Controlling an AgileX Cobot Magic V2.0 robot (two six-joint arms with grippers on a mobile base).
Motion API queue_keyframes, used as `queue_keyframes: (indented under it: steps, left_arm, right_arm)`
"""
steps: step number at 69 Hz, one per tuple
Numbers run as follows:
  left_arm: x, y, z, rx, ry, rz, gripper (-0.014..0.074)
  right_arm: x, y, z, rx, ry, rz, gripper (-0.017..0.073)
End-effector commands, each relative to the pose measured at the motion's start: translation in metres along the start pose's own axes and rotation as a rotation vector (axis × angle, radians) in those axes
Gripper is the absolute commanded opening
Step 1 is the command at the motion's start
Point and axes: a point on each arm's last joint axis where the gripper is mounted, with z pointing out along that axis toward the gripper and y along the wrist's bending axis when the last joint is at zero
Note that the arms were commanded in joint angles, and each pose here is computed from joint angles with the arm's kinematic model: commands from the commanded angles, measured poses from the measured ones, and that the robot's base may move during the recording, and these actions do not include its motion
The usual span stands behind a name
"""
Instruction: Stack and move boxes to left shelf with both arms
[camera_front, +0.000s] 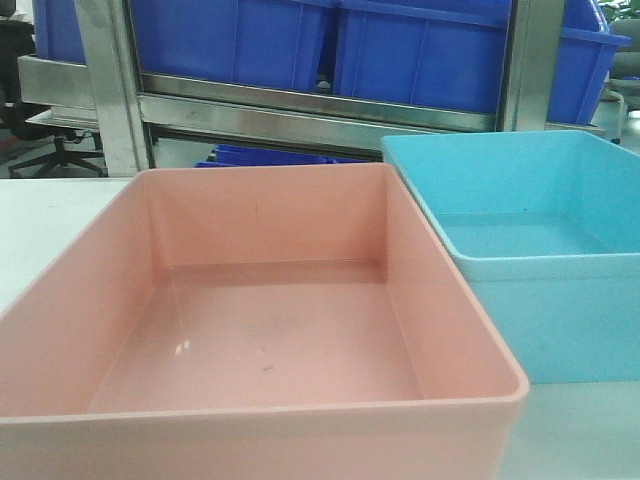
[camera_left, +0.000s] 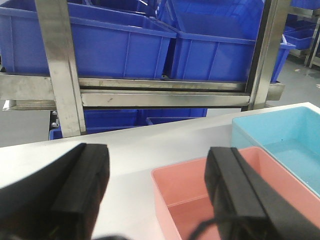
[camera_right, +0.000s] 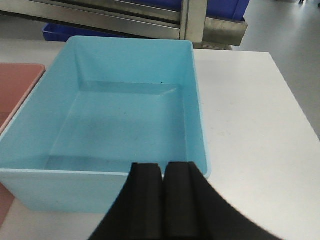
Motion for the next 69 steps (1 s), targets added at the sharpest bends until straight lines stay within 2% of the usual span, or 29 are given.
queue_keyframes:
  steps: [1,5,8,17,33,39,43,52,60,69]
  left_arm:
    - [-0.018,-0.001,-0.003,0.011,-0.123,0.001,0.0334]
    - [-0.019,-0.001,-0.003,0.012,-0.129,0.001,0.0334]
    - [-0.020,-0.001,-0.003,0.013,-0.136,0.000,0.0334]
    - [-0.021,-0.001,-0.003,0.013,-0.148,-0.002,0.0335]
    - [-0.021,-0.001,-0.003,0.013,-0.148,-0.002,0.0335]
    - [-0.021,-0.001,-0.003,0.014,-0.150,-0.005,0.0335]
    - [-0.021,-0.001,-0.003,0.015,-0.152,-0.009,0.0335]
    - [-0.021,-0.001,-0.003,0.015,-0.152,-0.009,0.0335]
    - [-0.021,-0.001,-0.003,0.015,-0.152,-0.009,0.0335]
    - [-0.021,-0.001,-0.003,0.015,-0.152,-0.009,0.0335]
  right_arm:
    - [-0.026,0.002,0.005,-0.018,-0.050,0.052,0.0049]
    - [-0.030,0.004,0.008,-0.032,0.009,0.094,0.0049]
    - [-0.033,0.005,0.012,-0.033,0.056,0.102,0.0049]
    - [-0.047,0.006,0.030,-0.029,0.161,0.103,0.0049]
    - [-0.072,0.008,0.084,-0.008,0.508,0.095,0.0055]
    - [-0.084,0.002,0.109,0.026,0.595,0.104,0.0123]
    - [-0.093,-0.005,0.125,0.054,0.600,0.114,0.0210]
    - [-0.112,-0.019,0.157,0.070,0.622,0.062,0.0430]
    - [-0.117,-0.028,0.190,0.067,0.683,0.021,0.0449]
    - [-0.125,-0.037,0.228,0.062,0.718,0.005,0.0449]
